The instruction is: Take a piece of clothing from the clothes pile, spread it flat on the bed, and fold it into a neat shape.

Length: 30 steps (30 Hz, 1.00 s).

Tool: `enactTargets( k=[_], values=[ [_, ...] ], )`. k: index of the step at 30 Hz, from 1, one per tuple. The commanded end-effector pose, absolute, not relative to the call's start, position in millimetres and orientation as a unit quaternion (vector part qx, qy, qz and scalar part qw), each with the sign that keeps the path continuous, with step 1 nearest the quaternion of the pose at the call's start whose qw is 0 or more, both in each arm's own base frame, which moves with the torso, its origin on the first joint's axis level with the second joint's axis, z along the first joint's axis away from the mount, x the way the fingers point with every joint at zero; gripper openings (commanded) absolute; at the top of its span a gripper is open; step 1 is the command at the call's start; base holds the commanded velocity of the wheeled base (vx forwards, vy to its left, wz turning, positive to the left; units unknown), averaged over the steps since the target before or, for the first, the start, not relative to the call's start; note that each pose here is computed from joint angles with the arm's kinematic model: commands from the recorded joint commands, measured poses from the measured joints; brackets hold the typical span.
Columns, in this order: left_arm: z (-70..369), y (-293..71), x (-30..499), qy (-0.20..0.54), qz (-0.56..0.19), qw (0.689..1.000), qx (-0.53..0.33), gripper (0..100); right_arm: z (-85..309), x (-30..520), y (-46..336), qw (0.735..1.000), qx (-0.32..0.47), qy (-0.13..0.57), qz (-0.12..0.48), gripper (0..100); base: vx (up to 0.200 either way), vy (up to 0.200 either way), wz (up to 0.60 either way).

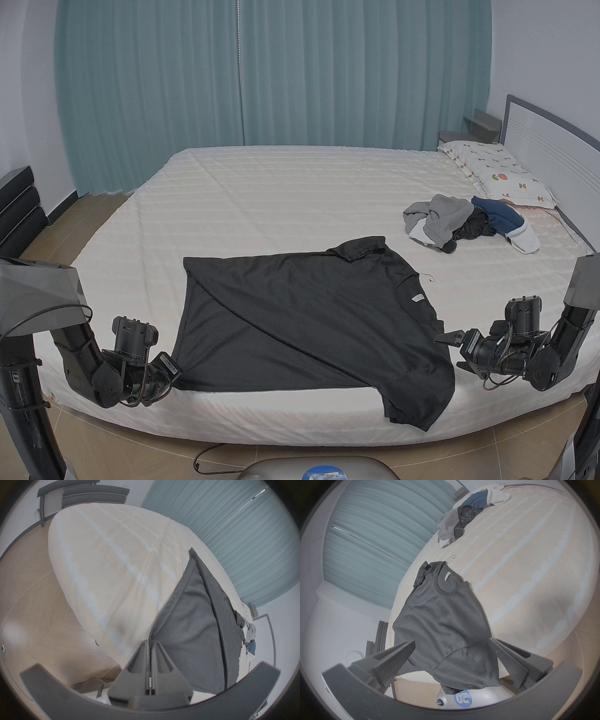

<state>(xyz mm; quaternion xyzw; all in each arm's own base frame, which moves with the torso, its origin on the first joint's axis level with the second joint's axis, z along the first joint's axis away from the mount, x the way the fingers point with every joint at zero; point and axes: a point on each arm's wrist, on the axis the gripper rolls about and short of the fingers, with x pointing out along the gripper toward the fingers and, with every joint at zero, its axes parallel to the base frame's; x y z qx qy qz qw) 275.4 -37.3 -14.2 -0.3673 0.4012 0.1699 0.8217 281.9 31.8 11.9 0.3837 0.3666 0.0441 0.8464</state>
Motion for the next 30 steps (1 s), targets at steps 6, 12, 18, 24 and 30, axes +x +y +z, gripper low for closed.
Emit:
enactTargets(
  k=[6,12,18,24,30],
  values=[
    [-1.8,-16.2,257.1,0.395,0.185,0.829,-0.35,0,0.7,285.2,29.3,0.843,0.381,0.378,0.035,100,0.0,0.0,0.0],
    [-4.1,-10.4,250.9,0.405,0.19,0.829,-0.336,0,-3.8,285.5,30.7,0.841,0.38,0.385,0.035,100,0.0,0.0,0.0],
    [-6.3,-16.8,243.7,0.419,0.181,0.827,-0.327,0,-11.8,291.0,30.7,0.838,0.38,0.39,0.031,100,0.0,0.0,0.0],
    [-5.0,-17.6,244.1,0.418,0.178,0.829,-0.327,0,-19.1,296.7,34.8,0.836,0.376,0.398,0.033,100,0.0,0.0,0.0],
    [-5.0,-17.7,244.1,0.418,0.177,0.828,-0.328,0,-21.8,296.5,36.8,0.837,0.37,0.403,0.03,0,0.0,0.0,0.0]
  ],
)
